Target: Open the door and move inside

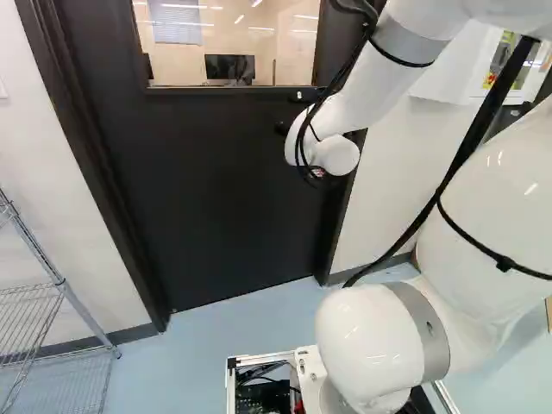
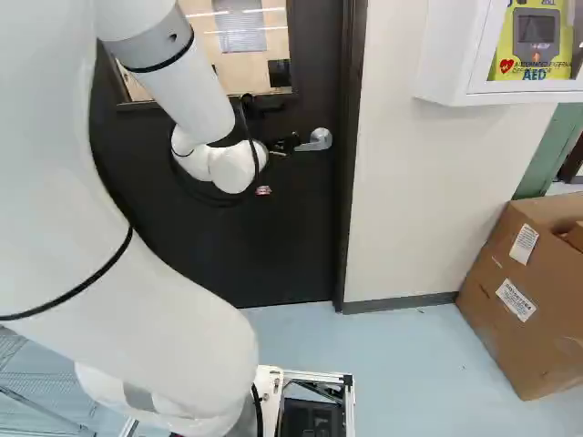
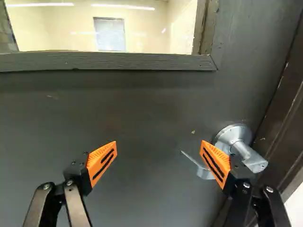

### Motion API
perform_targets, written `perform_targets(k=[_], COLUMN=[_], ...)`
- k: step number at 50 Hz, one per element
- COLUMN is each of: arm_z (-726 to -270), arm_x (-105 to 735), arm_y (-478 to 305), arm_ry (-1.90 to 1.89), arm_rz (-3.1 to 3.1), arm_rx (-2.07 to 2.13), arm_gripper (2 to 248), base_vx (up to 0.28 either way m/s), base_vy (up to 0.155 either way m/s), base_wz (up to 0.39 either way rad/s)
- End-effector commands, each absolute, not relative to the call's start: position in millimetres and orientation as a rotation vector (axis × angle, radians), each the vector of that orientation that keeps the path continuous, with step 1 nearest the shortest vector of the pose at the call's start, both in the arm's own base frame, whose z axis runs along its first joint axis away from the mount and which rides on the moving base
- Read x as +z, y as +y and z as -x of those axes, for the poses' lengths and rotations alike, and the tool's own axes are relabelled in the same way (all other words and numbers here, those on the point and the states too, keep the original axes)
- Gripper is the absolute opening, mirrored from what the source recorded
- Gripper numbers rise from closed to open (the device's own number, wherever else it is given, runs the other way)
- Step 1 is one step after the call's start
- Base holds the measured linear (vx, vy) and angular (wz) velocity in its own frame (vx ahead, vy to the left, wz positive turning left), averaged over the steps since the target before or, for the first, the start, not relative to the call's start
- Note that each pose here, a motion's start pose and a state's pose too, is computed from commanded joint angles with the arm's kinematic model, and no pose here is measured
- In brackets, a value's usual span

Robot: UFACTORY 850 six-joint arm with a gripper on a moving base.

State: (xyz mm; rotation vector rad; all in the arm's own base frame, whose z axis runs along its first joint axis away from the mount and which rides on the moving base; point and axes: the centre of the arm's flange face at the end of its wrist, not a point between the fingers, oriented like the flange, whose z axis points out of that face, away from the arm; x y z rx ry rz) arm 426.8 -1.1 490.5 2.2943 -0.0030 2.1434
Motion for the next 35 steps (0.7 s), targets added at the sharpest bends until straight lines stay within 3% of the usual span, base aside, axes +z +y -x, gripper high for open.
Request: perform_targets(k=[35], arm_z=[-429], arm_x=[456], arm_y=[-1], arm_ry=[-0.003], arm_rz=[-2.379], arm_rx=[2.049], arm_gripper=[247], base_vx=[0.000], base_vy=[0.000], base_wz=[0.000])
